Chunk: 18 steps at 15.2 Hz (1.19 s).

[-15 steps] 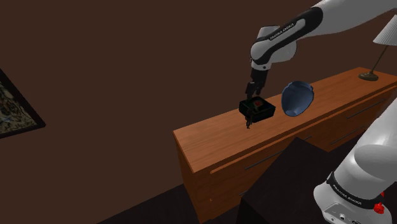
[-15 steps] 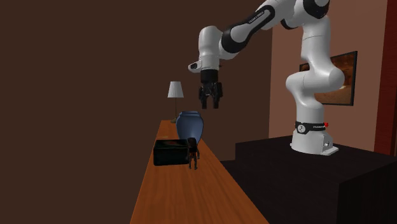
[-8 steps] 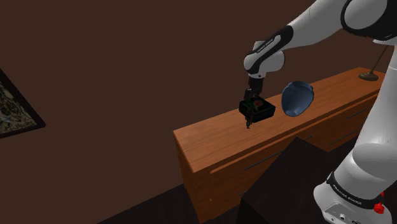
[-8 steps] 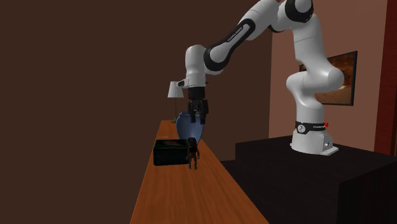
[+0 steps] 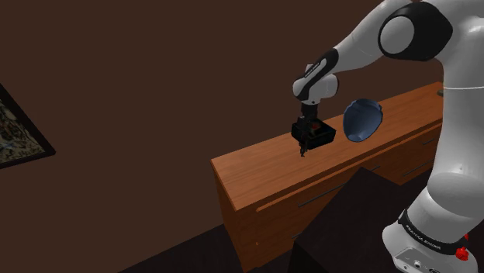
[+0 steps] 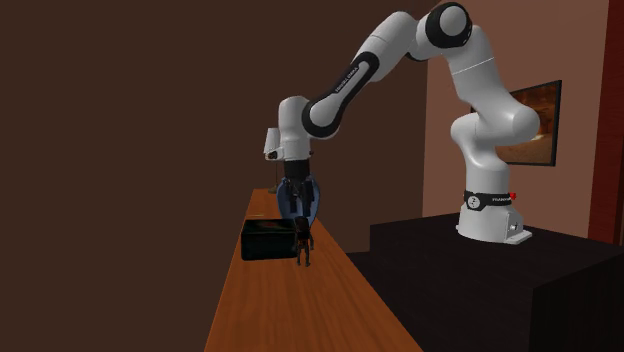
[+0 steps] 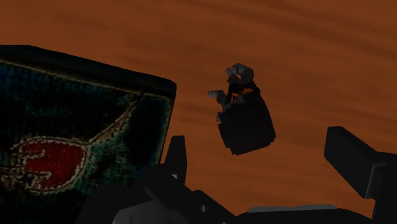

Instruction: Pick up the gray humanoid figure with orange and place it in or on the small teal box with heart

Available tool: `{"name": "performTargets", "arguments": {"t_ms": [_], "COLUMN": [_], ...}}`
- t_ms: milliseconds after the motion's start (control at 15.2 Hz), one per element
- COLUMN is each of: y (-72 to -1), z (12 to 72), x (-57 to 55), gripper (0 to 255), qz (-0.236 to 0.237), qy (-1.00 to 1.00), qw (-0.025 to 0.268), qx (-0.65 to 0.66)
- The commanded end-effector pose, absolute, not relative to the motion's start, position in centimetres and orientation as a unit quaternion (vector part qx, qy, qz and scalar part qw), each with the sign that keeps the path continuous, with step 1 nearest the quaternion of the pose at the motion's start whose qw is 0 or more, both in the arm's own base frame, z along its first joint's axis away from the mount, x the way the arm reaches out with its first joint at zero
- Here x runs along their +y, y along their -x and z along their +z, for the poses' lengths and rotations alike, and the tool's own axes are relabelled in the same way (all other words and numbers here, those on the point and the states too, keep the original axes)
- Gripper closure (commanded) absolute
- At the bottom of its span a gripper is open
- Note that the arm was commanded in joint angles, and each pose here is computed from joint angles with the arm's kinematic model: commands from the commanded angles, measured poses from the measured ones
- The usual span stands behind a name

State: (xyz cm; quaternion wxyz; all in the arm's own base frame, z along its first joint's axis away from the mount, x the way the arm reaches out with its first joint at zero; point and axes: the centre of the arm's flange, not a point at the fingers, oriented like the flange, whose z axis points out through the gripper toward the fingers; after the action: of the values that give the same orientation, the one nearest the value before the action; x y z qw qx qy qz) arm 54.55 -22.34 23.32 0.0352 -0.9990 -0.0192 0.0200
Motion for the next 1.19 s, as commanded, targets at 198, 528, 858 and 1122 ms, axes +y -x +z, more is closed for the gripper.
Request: {"name": "performTargets", "arguments": {"t_ms": [198, 528, 858, 1122], "y": [-54.6, -54.6, -54.6, -54.5], "z": [20.8, 20.8, 20.8, 20.8], "x": [-22.3, -22.3, -22.3, -22.3], "gripper": [0, 0, 255, 255], "qz": [0.020, 0.020, 0.020, 0.020], "qy": [0.999, 0.999, 0.999, 0.999], "qw": [0.035, 0.035, 0.035, 0.035], "qx": [-0.019, -0.019, -0.019, -0.019]}}
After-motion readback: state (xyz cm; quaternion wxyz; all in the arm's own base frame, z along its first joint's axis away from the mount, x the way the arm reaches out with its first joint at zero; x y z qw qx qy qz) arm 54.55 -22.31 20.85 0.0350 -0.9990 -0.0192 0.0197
